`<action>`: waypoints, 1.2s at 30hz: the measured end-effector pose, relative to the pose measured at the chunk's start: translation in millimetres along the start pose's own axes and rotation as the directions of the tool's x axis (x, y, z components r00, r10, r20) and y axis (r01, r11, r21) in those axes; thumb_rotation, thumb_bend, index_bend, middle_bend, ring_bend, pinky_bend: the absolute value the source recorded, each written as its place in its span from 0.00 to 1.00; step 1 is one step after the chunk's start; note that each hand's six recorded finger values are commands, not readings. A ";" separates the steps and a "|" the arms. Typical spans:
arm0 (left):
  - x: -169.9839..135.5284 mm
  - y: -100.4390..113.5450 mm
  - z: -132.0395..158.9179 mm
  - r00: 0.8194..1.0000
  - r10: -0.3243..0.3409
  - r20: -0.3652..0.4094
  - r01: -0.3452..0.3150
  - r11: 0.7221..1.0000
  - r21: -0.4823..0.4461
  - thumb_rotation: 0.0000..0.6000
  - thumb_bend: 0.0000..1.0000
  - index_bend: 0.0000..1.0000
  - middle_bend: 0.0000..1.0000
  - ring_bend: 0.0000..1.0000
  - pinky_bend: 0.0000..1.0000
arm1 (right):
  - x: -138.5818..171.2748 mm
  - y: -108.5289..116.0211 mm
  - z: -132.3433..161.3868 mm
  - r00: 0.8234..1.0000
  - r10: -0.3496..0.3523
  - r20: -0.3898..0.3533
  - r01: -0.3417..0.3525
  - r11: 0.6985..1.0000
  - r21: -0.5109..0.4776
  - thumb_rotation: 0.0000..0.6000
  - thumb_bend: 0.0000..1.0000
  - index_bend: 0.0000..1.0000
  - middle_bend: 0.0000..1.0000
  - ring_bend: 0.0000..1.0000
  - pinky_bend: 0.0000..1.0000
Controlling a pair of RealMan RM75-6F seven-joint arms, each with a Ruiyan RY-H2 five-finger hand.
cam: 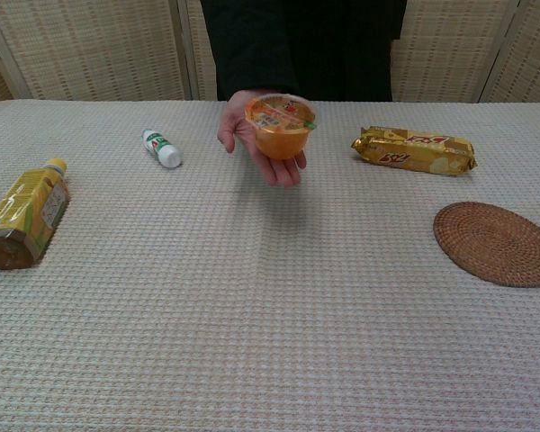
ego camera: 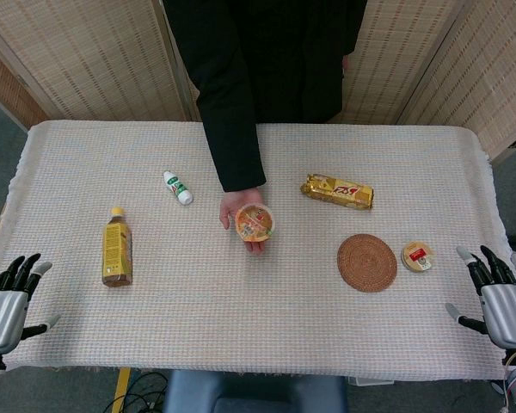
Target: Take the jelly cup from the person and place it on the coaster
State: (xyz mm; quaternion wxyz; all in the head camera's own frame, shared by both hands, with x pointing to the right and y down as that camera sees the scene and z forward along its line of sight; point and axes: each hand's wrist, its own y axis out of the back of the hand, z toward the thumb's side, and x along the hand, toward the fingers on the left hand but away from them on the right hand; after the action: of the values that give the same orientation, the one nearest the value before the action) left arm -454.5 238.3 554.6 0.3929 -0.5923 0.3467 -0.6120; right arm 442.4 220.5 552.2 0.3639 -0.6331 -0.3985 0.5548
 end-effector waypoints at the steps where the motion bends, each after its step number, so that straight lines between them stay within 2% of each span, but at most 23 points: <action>1: -0.1 0.2 -0.1 1.000 0.001 -0.001 -0.001 1.000 0.000 1.00 0.14 0.20 0.11 0.10 0.24 | -0.3 0.0 0.6 1.000 0.000 -0.002 0.000 1.000 0.001 1.00 0.19 0.07 0.17 0.06 0.13; 12: -1.5 1.8 1.4 1.000 0.009 0.001 -0.009 1.000 -0.018 1.00 0.14 0.20 0.11 0.10 0.24 | -4.1 -0.6 9.1 0.999 0.011 -0.033 -0.011 1.000 -0.006 1.00 0.19 0.07 0.17 0.06 0.13; 16: -2.1 4.4 2.1 1.000 0.011 0.001 -0.011 1.000 -0.023 1.00 0.14 0.20 0.11 0.10 0.24 | -11.1 1.3 22.4 0.996 0.016 -0.088 -0.017 1.000 -0.012 1.00 0.19 0.02 0.13 0.06 0.13; 21: -3.8 6.4 4.6 1.000 0.016 0.004 -0.016 0.999 -0.028 1.00 0.14 0.20 0.11 0.10 0.24 | -26.3 0.8 49.7 0.984 0.067 -0.165 -0.073 0.997 -0.031 1.00 0.19 0.00 0.06 0.03 0.13; 30: -8.1 7.0 1.6 1.000 0.012 -0.007 -0.012 1.000 -0.029 1.00 0.14 0.20 0.11 0.10 0.24 | -77.5 2.9 125.9 0.926 0.121 -0.356 -0.143 0.989 -0.035 1.00 0.19 0.00 0.04 0.00 0.13; 36: -11.9 10.5 -2.5 1.000 0.016 -0.019 -0.016 0.999 -0.027 1.00 0.14 0.21 0.11 0.10 0.24 | -114.5 -3.1 179.7 0.874 0.179 -0.451 -0.202 0.979 -0.004 1.00 0.19 0.00 0.04 0.00 0.11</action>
State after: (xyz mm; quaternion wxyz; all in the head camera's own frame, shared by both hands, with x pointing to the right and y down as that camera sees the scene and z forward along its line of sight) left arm -456.4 244.0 539.7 0.3864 -0.5892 0.3635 -0.6094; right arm 256.0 121.1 580.8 0.3735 -0.7891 -0.2535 0.4165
